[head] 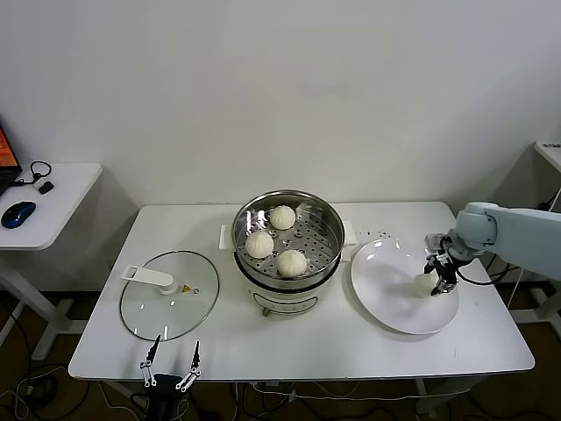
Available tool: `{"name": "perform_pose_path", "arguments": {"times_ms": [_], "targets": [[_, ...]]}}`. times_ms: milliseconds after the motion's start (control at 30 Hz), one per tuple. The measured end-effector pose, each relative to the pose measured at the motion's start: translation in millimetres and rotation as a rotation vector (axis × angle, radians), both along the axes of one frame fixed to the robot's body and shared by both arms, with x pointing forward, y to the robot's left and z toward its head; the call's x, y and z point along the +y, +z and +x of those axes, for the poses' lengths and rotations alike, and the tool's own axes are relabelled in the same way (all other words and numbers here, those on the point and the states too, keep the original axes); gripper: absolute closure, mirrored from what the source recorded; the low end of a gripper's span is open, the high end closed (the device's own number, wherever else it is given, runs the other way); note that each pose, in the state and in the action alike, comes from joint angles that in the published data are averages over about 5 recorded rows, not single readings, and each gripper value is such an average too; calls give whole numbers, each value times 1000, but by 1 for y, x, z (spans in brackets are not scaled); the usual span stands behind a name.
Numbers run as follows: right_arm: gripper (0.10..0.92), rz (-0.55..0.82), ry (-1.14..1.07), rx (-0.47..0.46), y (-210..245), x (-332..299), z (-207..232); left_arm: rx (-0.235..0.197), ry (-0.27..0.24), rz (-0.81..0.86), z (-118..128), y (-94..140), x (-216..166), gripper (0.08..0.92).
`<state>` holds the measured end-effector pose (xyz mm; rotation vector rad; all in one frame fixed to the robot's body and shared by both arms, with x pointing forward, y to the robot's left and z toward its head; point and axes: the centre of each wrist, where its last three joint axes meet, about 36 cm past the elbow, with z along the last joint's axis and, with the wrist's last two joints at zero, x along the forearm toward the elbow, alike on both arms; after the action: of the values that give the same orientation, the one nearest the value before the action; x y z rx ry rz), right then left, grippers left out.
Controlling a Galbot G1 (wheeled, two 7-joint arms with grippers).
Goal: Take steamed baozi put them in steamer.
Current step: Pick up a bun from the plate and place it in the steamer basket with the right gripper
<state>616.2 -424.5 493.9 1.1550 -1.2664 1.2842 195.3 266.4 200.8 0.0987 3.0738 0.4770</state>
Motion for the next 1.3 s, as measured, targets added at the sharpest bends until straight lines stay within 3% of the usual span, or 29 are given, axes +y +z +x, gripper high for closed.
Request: {"name": "perform_pose_path", "arguments": {"times_ms": [500, 700, 933, 1300], "targets": [[430, 78, 76, -87, 175, 80, 34, -13, -13, -11, 8, 1, -6, 177], [428, 116, 118, -122, 218, 128, 38, -20, -15, -13, 9, 4, -6, 177], [428, 142, 172, -149, 231, 187, 43, -27, -9, -11, 11, 8, -3, 177], [428, 150, 240, -136, 192, 256, 61, -26, -3, -5, 10, 9, 2, 177]]}}
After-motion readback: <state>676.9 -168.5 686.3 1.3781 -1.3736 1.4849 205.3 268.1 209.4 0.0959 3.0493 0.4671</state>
